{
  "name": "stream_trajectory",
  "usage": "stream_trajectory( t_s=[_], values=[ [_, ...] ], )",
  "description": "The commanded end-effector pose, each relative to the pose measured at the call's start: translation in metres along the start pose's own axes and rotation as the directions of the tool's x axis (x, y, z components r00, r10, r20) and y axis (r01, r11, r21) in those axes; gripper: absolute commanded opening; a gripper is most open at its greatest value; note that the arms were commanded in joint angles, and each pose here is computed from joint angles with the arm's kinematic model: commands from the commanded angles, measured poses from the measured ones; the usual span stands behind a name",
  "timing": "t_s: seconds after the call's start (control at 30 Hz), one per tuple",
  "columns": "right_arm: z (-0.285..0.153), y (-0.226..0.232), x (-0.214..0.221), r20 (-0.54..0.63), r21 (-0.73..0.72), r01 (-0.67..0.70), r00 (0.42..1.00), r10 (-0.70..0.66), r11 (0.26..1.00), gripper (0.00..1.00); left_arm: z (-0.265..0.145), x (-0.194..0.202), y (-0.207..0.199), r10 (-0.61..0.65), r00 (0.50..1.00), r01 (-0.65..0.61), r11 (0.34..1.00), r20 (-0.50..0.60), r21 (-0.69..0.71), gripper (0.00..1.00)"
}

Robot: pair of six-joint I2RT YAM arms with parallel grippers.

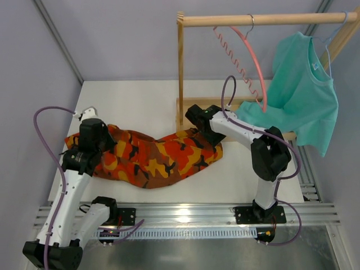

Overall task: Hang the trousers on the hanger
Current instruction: Fold the trousers

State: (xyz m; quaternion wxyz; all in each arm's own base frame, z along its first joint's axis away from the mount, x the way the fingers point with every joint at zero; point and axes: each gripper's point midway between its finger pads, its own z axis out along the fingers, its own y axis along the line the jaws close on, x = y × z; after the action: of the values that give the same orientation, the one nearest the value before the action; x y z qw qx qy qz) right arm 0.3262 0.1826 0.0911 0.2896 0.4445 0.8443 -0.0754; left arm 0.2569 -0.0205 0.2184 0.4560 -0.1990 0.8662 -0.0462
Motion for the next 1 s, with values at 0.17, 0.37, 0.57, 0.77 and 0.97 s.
stream_trajectory(
  t_s=[0.17, 0.37, 0.57, 0.77, 0.97],
  values=[
    [0.016, 0.007, 0.007, -0.011, 0.022, -0.050, 0.999, 0.050, 0.999, 0.59, 0.004, -0.011, -0.010, -0.010, 0.999, 0.008, 0.999, 0.044, 0.044, 0.00],
    [0.016, 0.003, 0.004, 0.002, 0.010, -0.060, 0.998, 0.060, 0.998, 0.28, 0.003, -0.014, -0.010, -0.013, 0.998, 0.010, 0.999, 0.055, 0.042, 0.00],
    [0.009, -0.003, -0.004, 0.019, 0.013, -0.030, 0.999, 0.029, 0.999, 0.04, 0.003, -0.013, -0.009, -0.018, 0.999, 0.016, 0.999, 0.048, 0.036, 0.00],
    [-0.023, -0.004, -0.028, 0.034, -0.072, 0.023, 0.999, -0.021, 0.997, 0.04, -0.002, -0.018, -0.009, -0.019, 0.998, 0.018, 0.999, 0.055, 0.033, 0.00],
    [-0.068, -0.019, -0.030, 0.040, -0.188, 0.190, 0.982, -0.185, 0.964, 0.04, -0.021, -0.037, -0.016, -0.029, 0.994, 0.021, 0.997, 0.105, 0.074, 0.00]
  ],
)
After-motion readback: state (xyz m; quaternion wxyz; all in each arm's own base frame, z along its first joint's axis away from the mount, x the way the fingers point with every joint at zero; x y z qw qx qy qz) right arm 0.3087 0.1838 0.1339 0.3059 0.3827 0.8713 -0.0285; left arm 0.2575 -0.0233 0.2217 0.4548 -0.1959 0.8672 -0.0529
